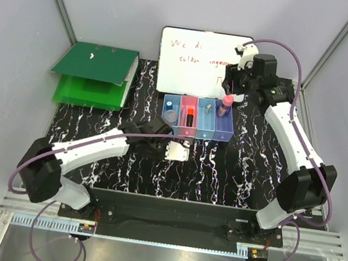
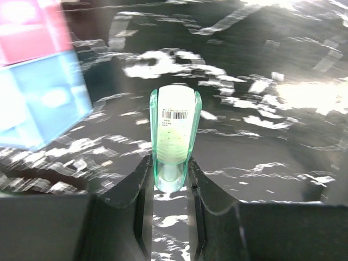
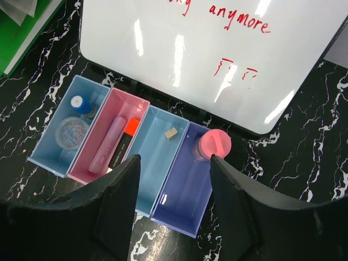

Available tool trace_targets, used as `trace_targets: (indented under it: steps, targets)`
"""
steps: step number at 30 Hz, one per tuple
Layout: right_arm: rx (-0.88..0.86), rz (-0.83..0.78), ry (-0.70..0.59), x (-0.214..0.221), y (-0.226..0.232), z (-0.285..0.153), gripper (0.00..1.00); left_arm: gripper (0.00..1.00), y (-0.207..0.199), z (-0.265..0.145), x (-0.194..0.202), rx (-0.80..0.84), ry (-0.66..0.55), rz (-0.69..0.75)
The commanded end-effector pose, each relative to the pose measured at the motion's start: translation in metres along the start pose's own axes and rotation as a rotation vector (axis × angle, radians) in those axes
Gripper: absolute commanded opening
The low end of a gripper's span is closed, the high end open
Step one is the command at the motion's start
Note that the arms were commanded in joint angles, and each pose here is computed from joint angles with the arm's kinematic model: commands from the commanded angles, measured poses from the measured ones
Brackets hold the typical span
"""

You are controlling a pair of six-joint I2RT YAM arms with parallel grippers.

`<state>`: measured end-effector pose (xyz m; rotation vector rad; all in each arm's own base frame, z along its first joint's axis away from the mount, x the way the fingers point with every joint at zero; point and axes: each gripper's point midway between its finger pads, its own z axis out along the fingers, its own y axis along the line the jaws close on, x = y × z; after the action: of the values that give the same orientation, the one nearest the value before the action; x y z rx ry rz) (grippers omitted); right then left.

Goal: Sort the stationery into containers
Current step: Pick up the stationery from the corner of the board.

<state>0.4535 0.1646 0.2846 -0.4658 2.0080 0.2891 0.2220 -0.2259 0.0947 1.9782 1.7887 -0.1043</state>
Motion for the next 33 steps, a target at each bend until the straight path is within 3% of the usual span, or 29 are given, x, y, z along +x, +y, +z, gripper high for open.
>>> trace_targets:
  steps: [1, 6, 9, 16, 33]
  targets:
    - [-0.039, 0.038, -0.089, -0.023, 0.009, -0.025, 0.62, 0.0, 0.073, -0.039, -0.023, -0.363, -0.087, -0.071]
    - [-0.268, 0.079, -0.036, -0.009, 0.052, -0.041, 0.64, 0.0, 0.115, -0.059, -0.031, -0.6, -0.11, 0.061]
    - [-0.356, 0.102, -0.008, -0.001, 0.068, -0.051, 0.66, 0.0, 0.145, -0.079, -0.056, -0.739, -0.184, 0.141]
    - [-0.453, 0.109, 0.029, 0.014, 0.086, -0.065, 0.66, 0.0, 0.181, -0.117, -0.104, -0.891, -0.321, 0.245]
    - [-0.532, 0.04, 0.045, 0.021, 0.115, -0.079, 0.68, 0.0, 0.19, -0.118, -0.153, -0.87, -0.45, 0.387]
